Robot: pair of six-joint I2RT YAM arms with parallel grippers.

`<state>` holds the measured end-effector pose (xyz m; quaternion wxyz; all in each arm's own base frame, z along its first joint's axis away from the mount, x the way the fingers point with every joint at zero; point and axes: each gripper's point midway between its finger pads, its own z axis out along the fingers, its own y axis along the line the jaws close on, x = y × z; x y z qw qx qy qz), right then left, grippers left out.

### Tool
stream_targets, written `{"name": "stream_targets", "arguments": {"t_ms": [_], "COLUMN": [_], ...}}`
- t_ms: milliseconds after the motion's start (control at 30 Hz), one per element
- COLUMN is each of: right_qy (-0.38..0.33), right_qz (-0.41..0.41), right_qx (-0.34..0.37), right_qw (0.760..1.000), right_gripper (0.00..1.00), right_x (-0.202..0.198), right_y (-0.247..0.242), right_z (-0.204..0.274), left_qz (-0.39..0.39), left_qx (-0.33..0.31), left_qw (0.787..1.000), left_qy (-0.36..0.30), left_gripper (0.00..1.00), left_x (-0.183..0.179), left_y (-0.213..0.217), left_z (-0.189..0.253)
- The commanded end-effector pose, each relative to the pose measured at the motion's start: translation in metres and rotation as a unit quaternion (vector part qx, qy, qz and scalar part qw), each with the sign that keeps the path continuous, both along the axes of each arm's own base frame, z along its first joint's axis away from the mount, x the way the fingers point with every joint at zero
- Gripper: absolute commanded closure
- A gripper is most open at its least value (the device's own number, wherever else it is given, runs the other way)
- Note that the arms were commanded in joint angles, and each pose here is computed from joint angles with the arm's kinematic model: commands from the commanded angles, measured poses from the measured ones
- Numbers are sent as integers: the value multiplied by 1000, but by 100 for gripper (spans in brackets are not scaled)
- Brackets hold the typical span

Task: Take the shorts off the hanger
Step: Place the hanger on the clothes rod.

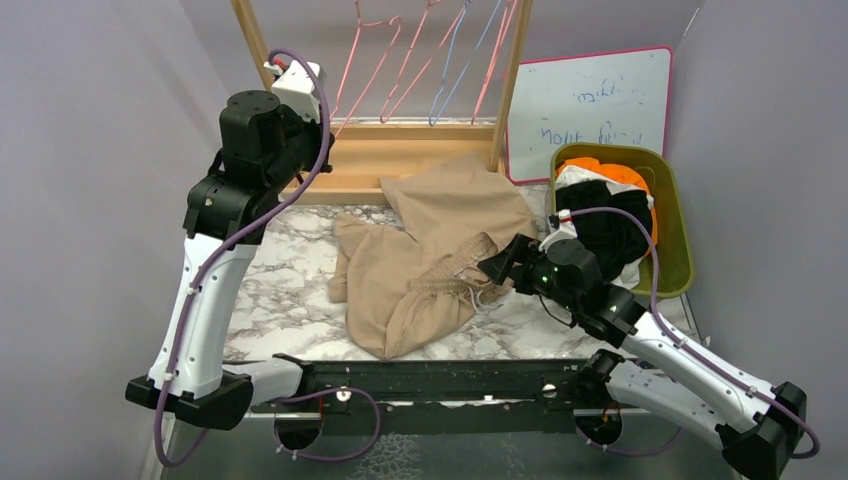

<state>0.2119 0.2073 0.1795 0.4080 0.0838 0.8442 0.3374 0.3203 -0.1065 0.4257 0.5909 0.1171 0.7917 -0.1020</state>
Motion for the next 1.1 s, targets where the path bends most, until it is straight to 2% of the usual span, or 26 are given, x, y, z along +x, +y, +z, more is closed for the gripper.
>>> {"name": "stream_targets", "arguments": {"t_ms": [0,200,367,667,867,1067], "right_qy": [5,12,13,8,15,19], "right_qz": [-6,-1,-3,-8,0,0], "right_qx": [-12,-2,-6,-8,-4,-8], "right_qw": [1000,1000,1000,1000,1000,1000], "right_gripper": [16,16,16,16,16,16], "right_x": [-2,-5,-5,-3,-4,-3], "right_y": [-6,-3,-5,-6,-1,-1], "right_z": [-5,-4,-5,-2,-4,-6], "left_qz": [3,-5,-3,12,-6,-15], "left_qx": [10,-2,-22,-16,-7,2], "left_qw": [1000,999,998,997,998,1000], "left_qy": [-21,-32,-62,-78,-61,-18], "left_gripper": [100,100,100,100,100,100], "left_x": [8,25,26,27,44,55], "left_y": [2,-7,-9,-2,-13,-20], "left_z": [14,27,46,49,38,6]}}
